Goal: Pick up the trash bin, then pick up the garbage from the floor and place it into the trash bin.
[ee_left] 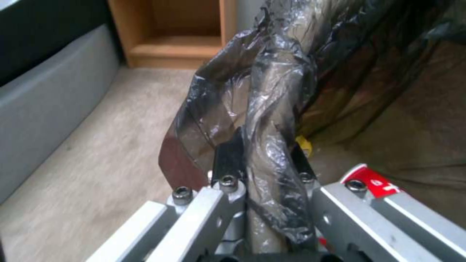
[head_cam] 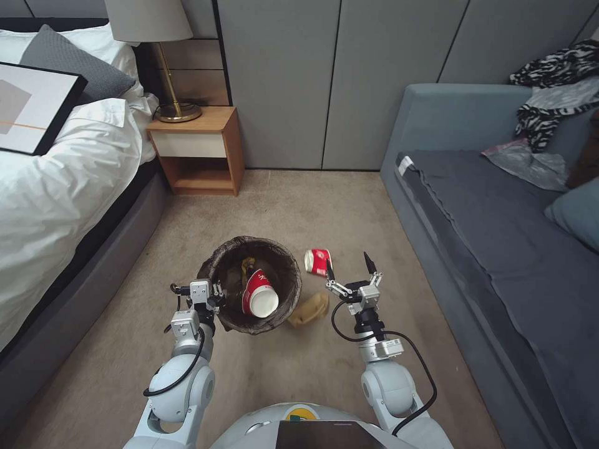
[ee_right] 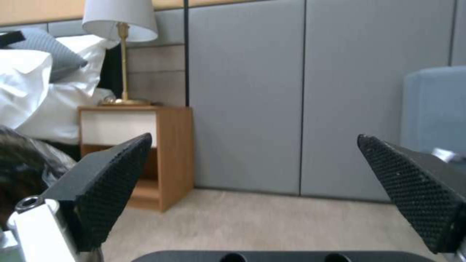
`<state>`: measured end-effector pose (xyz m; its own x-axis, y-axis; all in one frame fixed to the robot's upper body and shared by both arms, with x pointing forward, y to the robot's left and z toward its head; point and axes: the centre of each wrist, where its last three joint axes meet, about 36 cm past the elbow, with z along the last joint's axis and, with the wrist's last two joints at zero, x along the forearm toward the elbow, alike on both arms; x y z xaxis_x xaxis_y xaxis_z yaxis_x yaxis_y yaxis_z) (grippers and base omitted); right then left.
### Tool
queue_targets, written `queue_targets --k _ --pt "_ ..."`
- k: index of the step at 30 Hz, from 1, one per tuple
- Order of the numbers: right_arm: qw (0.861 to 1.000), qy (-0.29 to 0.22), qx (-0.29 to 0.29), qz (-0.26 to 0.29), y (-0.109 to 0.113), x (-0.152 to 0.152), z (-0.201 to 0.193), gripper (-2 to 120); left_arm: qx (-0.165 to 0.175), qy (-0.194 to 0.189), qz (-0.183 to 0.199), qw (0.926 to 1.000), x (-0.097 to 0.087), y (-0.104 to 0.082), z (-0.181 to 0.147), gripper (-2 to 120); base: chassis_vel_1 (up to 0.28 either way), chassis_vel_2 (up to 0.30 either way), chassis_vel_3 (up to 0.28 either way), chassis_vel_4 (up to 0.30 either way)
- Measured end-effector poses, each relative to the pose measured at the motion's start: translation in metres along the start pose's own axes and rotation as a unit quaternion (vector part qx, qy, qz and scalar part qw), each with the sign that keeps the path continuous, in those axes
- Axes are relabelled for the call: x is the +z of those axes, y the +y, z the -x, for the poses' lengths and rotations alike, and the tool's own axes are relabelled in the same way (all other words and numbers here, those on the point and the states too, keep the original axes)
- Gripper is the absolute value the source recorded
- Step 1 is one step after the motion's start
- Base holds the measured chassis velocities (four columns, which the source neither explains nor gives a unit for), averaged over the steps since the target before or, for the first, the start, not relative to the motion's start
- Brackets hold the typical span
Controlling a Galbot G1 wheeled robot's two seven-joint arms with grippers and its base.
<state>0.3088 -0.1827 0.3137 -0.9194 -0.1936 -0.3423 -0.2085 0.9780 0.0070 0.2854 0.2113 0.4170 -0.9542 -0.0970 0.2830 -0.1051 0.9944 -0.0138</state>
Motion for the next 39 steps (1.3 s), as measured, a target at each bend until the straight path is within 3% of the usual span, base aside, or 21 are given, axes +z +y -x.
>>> queue_targets --k 5,12,16,18,27,29,34,37,38,39 --pt "1.0 -0.013 -0.02 -0.005 0.0 0.002 0.001 100 -0.001 0.0 0.0 1.0 0.0 0.0 0.0 3 -0.174 0.176 0.171 -0.144" --pt "0.999 -0.021 -0.031 -0.02 -0.006 0.002 0.009 100 -0.001 0.0 0.0 1.0 0.0 0.0 0.0 3 0.054 -0.04 -0.043 0.043" --pt "0.999 0.008 -0.028 -0.036 -0.012 0.001 0.012 100 -0.001 -0.003 -0.001 1.0 -0.002 0.001 -0.001 3 0.015 -0.011 -0.016 0.011" --pt "0.998 0.051 -0.015 -0.031 -0.009 -0.002 0.011 100 -0.002 -0.007 0.0 1.0 -0.005 0.002 -0.001 3 0.0 0.0 0.0 0.0" --pt "0.993 0.119 -0.007 -0.02 -0.005 -0.01 0.005 100 -0.004 -0.015 0.0 0.9999 -0.01 0.004 -0.002 3 0.0 0.0 0.0 0.0" --pt "0.986 0.168 0.0 0.001 -0.002 -0.016 0.001 100 -0.005 -0.02 0.001 0.9998 -0.013 0.005 -0.002 3 0.0 0.0 0.0 0.0" --pt "0.974 0.226 0.008 0.028 0.001 -0.021 0.0 100 -0.006 -0.023 0.001 0.9997 -0.015 0.006 -0.001 3 0.0 0.0 0.0 0.0" --pt "0.945 0.318 0.017 0.067 -0.001 -0.028 0.006 100 -0.007 -0.028 0.001 0.9996 -0.018 0.007 -0.001 3 0.0 0.0 0.0 0.0" --pt "0.945 0.318 0.017 0.067 -0.001 -0.028 0.006 100 -0.007 -0.028 0.001 0.9996 -0.018 0.007 -0.001 3 0.0 0.0 0.0 0.0" --pt "0.936 0.341 0.017 0.079 -0.003 -0.029 0.007 100 -0.008 -0.028 0.001 0.9996 -0.018 0.007 -0.001 3 0.0 0.0 0.0 0.0"
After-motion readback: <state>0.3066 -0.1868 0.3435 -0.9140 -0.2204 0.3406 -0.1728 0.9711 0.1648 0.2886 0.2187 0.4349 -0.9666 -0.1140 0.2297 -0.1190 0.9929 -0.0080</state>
